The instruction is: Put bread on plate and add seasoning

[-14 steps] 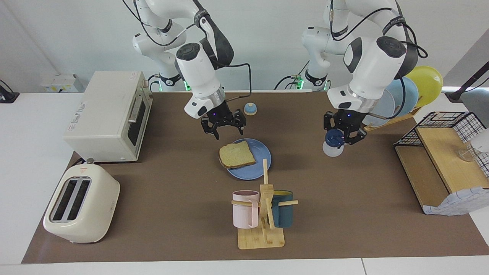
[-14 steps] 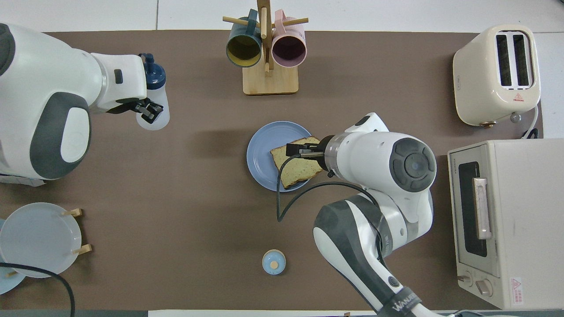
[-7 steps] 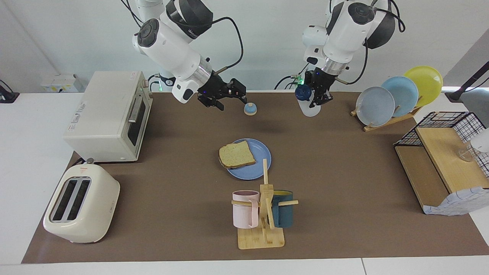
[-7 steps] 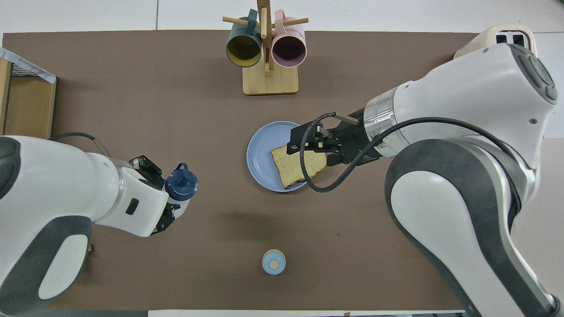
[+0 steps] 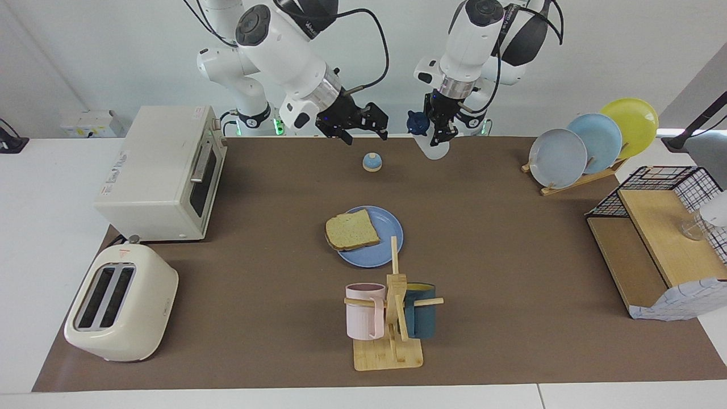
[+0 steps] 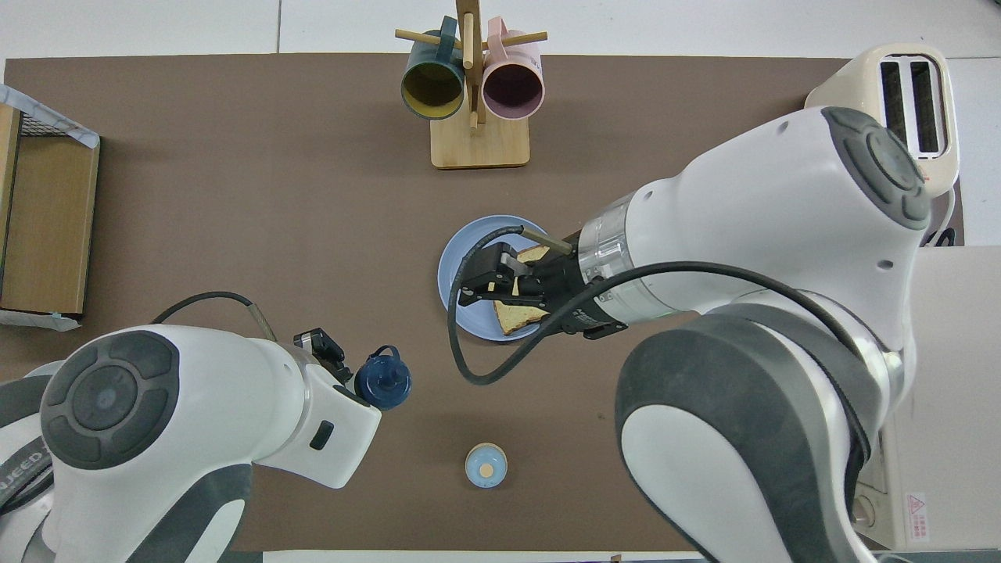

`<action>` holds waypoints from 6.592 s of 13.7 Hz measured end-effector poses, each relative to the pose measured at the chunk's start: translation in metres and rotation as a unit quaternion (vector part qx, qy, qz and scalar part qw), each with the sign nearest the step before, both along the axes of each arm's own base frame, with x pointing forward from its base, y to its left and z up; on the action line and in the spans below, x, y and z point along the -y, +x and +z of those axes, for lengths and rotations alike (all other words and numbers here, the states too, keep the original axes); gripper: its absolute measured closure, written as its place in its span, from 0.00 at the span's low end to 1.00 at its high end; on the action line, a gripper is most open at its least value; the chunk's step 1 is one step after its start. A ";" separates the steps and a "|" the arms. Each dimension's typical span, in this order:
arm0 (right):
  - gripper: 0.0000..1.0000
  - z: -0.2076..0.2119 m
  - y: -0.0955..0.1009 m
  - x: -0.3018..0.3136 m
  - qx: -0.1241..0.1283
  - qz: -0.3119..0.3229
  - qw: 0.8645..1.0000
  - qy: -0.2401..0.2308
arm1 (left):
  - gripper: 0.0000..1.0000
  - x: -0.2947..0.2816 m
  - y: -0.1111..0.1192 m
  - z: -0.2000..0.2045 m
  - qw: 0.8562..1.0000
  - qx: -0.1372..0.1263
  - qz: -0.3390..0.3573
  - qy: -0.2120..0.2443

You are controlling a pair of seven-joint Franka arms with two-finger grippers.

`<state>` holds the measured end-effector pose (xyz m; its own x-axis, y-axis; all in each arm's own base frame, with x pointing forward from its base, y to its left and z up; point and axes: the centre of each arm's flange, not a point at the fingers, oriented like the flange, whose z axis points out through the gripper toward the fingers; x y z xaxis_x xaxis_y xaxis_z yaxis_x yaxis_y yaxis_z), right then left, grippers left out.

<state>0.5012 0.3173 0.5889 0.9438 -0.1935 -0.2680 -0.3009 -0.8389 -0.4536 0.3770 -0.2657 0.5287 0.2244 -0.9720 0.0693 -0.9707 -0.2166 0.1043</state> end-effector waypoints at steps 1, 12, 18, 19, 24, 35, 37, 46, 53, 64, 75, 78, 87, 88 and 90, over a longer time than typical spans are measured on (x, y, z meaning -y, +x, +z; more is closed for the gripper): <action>0.00 0.008 -0.006 -0.008 0.003 0.010 1.000 0.001 | 0.59 0.000 -0.001 -0.001 1.000 -0.001 0.001 0.000; 0.53 0.036 -0.044 -0.082 0.057 0.027 0.998 0.009 | 0.59 0.001 -0.003 -0.002 1.000 0.004 0.019 -0.002; 0.60 0.028 -0.044 -0.086 0.053 0.031 0.998 0.003 | 0.59 0.001 -0.003 -0.002 1.000 0.006 0.020 -0.003; 0.60 0.027 -0.047 -0.088 0.053 0.034 0.998 0.003 | 0.59 0.001 -0.003 -0.002 1.000 0.006 0.020 -0.003; 0.65 0.021 -0.055 -0.094 0.049 0.043 0.998 -0.003 | 0.59 0.001 -0.003 -0.002 1.000 0.007 0.021 -0.003; 0.87 0.028 -0.037 -0.083 0.013 -0.056 0.997 0.047 | 0.59 -0.004 0.005 0.010 0.998 0.026 0.051 -0.020; 0.87 0.030 -0.037 -0.080 0.012 -0.069 0.996 0.052 | 0.59 -0.003 0.004 0.012 0.998 0.028 0.056 -0.021; 0.57 0.036 -0.029 -0.068 0.020 -0.092 0.994 0.060 | 0.59 0.009 -0.010 -0.001 0.999 0.016 0.039 -0.006; 0.00 0.019 0.012 0.016 0.121 0.023 0.990 -0.069 | 0.59 -0.002 0.002 -0.002 0.998 0.036 0.044 0.018; 0.00 0.011 0.054 0.241 0.074 0.116 0.954 -0.265 | 0.59 0.110 0.072 -0.058 0.957 0.144 -0.024 0.249; 0.00 0.002 0.047 0.258 0.060 0.124 0.956 -0.260 | 0.59 0.200 0.075 -0.160 0.838 0.228 -0.110 0.484; 0.00 0.002 0.047 0.260 0.060 0.123 0.956 -0.259 | 0.59 0.224 0.069 -0.211 0.774 0.255 -0.137 0.563; 0.00 0.013 0.050 0.302 0.089 0.155 0.951 -0.253 | 0.59 0.232 0.070 -0.241 0.633 0.339 -0.160 0.677; 0.00 0.016 0.050 0.302 0.092 0.156 0.951 -0.253 | 0.59 0.230 0.070 -0.244 0.626 0.342 -0.163 0.682; 0.00 0.020 0.051 0.302 0.096 0.155 0.950 -0.253 | 0.59 0.228 0.070 -0.246 0.618 0.345 -0.166 0.687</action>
<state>0.5521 0.0157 0.6084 0.9985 0.0440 -0.0311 0.0443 -0.9990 0.0104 0.4469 -0.4940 0.2826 0.3740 -0.2041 -0.9047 -0.6962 0.5827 -0.4193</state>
